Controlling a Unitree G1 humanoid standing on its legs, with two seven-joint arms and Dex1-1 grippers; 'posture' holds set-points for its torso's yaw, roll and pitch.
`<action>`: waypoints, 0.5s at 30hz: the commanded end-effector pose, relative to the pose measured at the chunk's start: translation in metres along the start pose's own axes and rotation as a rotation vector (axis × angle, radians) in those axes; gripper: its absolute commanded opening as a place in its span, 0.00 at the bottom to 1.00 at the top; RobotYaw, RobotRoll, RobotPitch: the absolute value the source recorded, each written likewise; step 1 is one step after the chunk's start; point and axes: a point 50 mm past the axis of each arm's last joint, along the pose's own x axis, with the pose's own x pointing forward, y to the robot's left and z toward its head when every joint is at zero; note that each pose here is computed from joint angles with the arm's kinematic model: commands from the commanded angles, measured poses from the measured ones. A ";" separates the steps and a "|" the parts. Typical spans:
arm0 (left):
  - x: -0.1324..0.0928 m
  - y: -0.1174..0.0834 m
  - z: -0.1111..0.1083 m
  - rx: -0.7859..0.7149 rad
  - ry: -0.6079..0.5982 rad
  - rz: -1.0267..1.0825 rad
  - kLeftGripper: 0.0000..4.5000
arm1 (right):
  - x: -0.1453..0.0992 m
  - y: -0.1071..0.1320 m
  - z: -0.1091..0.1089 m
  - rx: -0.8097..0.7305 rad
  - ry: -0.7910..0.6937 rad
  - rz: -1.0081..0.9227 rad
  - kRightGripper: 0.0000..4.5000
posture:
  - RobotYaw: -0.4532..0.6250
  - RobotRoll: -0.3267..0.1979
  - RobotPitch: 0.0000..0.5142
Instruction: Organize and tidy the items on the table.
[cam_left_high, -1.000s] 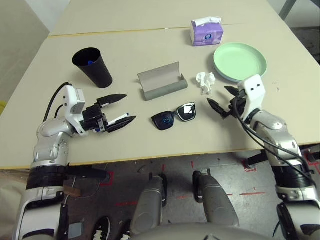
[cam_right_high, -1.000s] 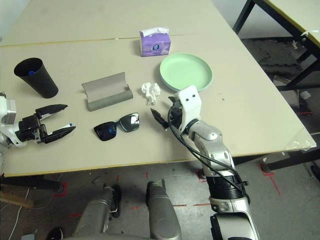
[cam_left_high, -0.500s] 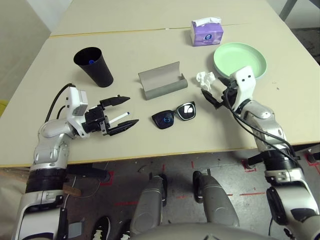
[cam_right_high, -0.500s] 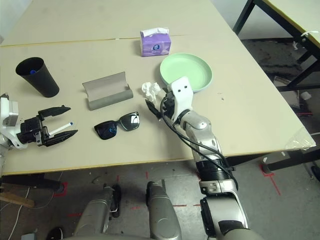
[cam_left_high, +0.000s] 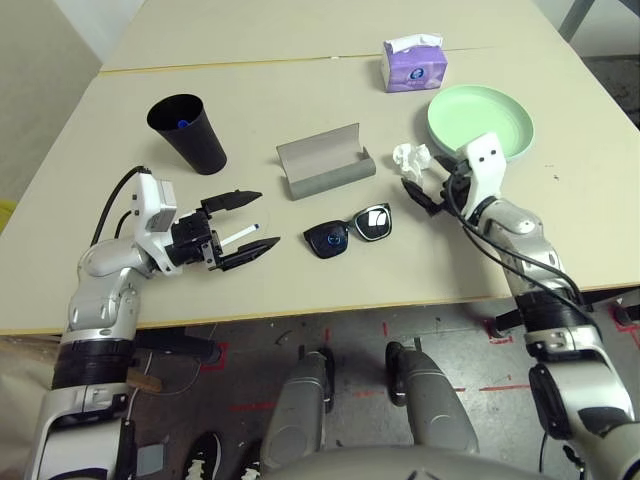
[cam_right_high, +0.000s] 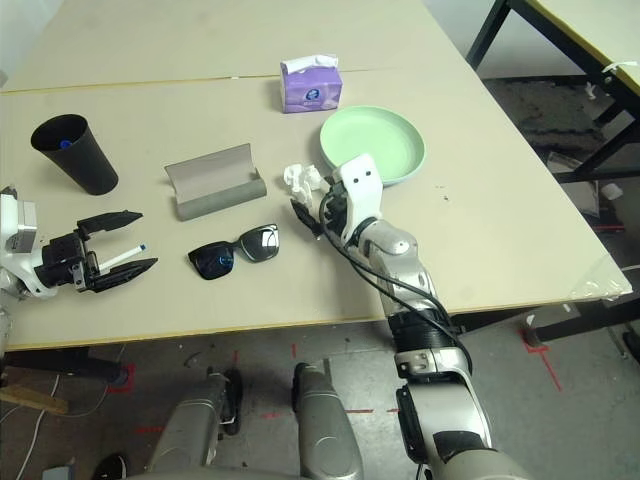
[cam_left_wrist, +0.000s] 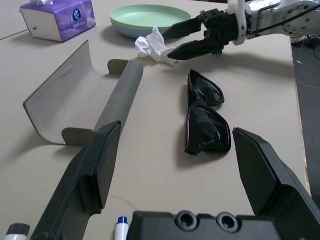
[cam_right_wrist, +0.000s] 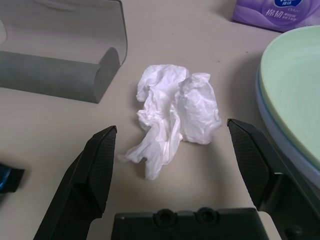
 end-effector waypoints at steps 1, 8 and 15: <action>0.003 -0.004 0.001 -0.002 -0.003 -0.020 1.00 | 0.007 0.004 -0.008 -0.005 0.032 0.021 1.00 | 0.36 0.62 0.47; 0.004 -0.007 0.002 0.000 -0.006 -0.018 1.00 | 0.018 0.005 -0.008 0.005 0.034 0.037 0.91 | 0.37 0.62 0.47; 0.006 -0.010 0.001 -0.007 -0.012 -0.018 1.00 | 0.018 0.005 -0.008 0.021 0.019 0.043 0.36 | 0.36 0.62 0.48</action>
